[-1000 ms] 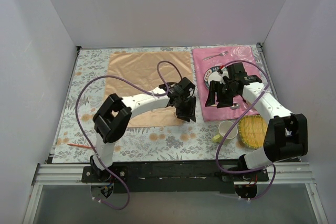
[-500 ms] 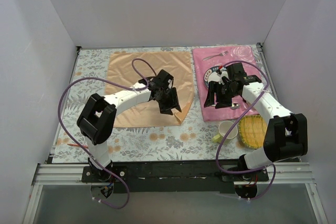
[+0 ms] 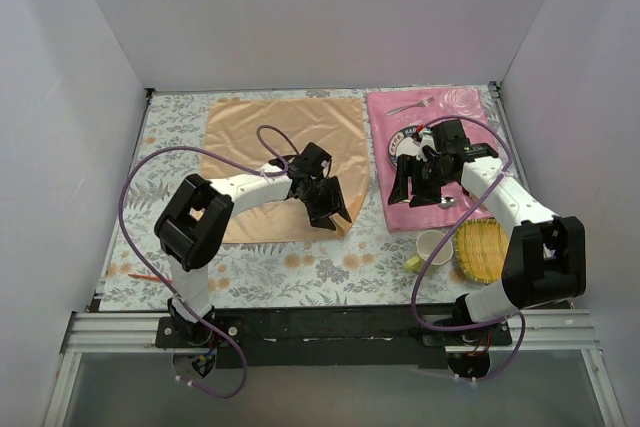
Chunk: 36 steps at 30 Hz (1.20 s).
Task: Fold the napkin, place the utensils inside, and roll it up
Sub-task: Flatten the napkin out
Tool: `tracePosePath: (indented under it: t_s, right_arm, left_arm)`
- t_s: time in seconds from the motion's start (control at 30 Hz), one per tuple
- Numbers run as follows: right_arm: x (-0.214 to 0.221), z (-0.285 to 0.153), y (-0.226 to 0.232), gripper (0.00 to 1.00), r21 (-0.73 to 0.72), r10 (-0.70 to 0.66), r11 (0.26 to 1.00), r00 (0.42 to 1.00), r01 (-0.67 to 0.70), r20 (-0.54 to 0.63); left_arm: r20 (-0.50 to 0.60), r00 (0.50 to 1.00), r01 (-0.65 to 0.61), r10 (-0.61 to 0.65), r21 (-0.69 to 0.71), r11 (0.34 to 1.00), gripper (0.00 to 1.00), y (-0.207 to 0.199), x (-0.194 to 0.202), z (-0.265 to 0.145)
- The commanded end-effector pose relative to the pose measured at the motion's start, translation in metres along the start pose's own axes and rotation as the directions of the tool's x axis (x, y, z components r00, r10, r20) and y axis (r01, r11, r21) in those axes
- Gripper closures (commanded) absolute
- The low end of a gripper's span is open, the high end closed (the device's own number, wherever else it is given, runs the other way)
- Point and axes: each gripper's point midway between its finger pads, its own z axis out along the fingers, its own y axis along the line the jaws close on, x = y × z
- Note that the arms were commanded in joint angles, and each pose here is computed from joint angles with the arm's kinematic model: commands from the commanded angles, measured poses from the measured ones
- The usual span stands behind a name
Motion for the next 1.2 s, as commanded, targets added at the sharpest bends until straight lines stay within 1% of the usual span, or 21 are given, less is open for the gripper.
tracePosePath:
  t_s: [0.0,0.13,0.23,0.37,0.53,0.63,0.73,0.8,0.83,0.9,0.93,0.97,1.0,1.1,1.13,1.17]
  right_arm:
    - [-0.003,-0.005,0.006,0.28,-0.021,-0.021,1.000,1.000,0.022,0.020]
    - [-0.003,-0.006,0.005,0.28,-0.015,-0.024,1.000,0.999,0.025,0.024]
    - [-0.002,-0.005,0.005,0.28,-0.013,-0.026,1.000,0.999,0.026,0.022]
    - [-0.001,-0.005,0.004,0.28,-0.012,-0.023,1.000,1.000,0.023,0.019]
    - [-0.002,-0.004,0.004,0.28,-0.011,-0.023,1.000,1.000,0.023,0.018]
    - [-0.003,-0.005,0.004,0.28,-0.005,-0.027,1.000,0.999,0.027,0.023]
    - [-0.005,-0.008,0.002,0.28,0.010,-0.025,1.000,0.999,0.025,0.033]
    - [-0.007,-0.012,-0.001,0.28,0.037,-0.021,0.999,0.999,0.019,0.043]
    - [-0.008,-0.014,-0.002,0.28,0.046,-0.014,0.999,0.999,0.012,0.051]
    - [-0.009,-0.021,-0.006,0.28,0.069,0.002,0.998,0.997,-0.007,0.075]
    - [-0.009,-0.023,-0.007,0.28,0.072,0.007,0.997,0.997,-0.013,0.082]
    - [-0.008,-0.025,-0.009,0.28,0.077,0.015,0.997,0.996,-0.022,0.086]
    - [-0.009,-0.026,-0.010,0.28,0.083,0.015,0.996,0.995,-0.023,0.094]
    - [-0.009,-0.023,-0.013,0.28,0.089,0.010,0.996,0.997,-0.018,0.080]
    - [-0.010,-0.023,-0.013,0.28,0.089,0.005,0.996,0.997,-0.011,0.075]
    - [-0.013,-0.022,-0.013,0.28,0.090,0.005,0.996,0.997,-0.011,0.075]
  left_arm:
    - [-0.004,1.000,-0.006,0.006,0.040,0.999,0.52,-0.012,-0.003,0.004]
    - [-0.026,1.000,0.004,-0.003,0.032,0.999,0.52,-0.010,-0.004,0.014]
    - [-0.009,1.000,-0.003,0.004,0.043,0.999,0.52,-0.012,-0.008,0.015]
    - [-0.019,1.000,-0.011,0.012,0.050,0.999,0.54,-0.016,-0.012,0.023]
    - [0.016,0.998,-0.068,0.067,0.077,0.995,0.55,-0.031,-0.019,0.022]
    - [0.005,0.997,-0.082,0.081,0.078,0.994,0.56,-0.032,-0.014,0.026]
    - [-0.004,0.988,-0.152,0.153,0.104,0.983,0.56,-0.044,-0.004,0.032]
    - [-0.016,0.968,-0.245,0.249,0.137,0.960,0.55,-0.062,0.009,0.036]
    - [-0.030,0.962,-0.263,0.270,0.144,0.954,0.55,-0.066,0.016,0.039]
    - [-0.032,0.935,-0.341,0.353,0.181,0.922,0.52,-0.078,0.032,0.038]
    - [-0.023,0.925,-0.369,0.379,0.189,0.910,0.51,-0.083,0.036,0.035]
    - [0.008,0.912,-0.403,0.410,0.197,0.893,0.50,-0.091,0.037,0.025]
    - [0.027,0.896,-0.440,0.444,0.188,0.878,0.47,-0.092,0.040,0.022]
    - [0.101,0.890,-0.455,0.445,0.141,0.879,0.44,-0.087,0.030,-0.002]
    - [0.100,0.898,-0.437,0.428,0.098,0.894,0.44,-0.073,0.028,-0.004]
    - [0.104,0.903,-0.425,0.416,0.088,0.901,0.44,-0.068,0.027,-0.009]
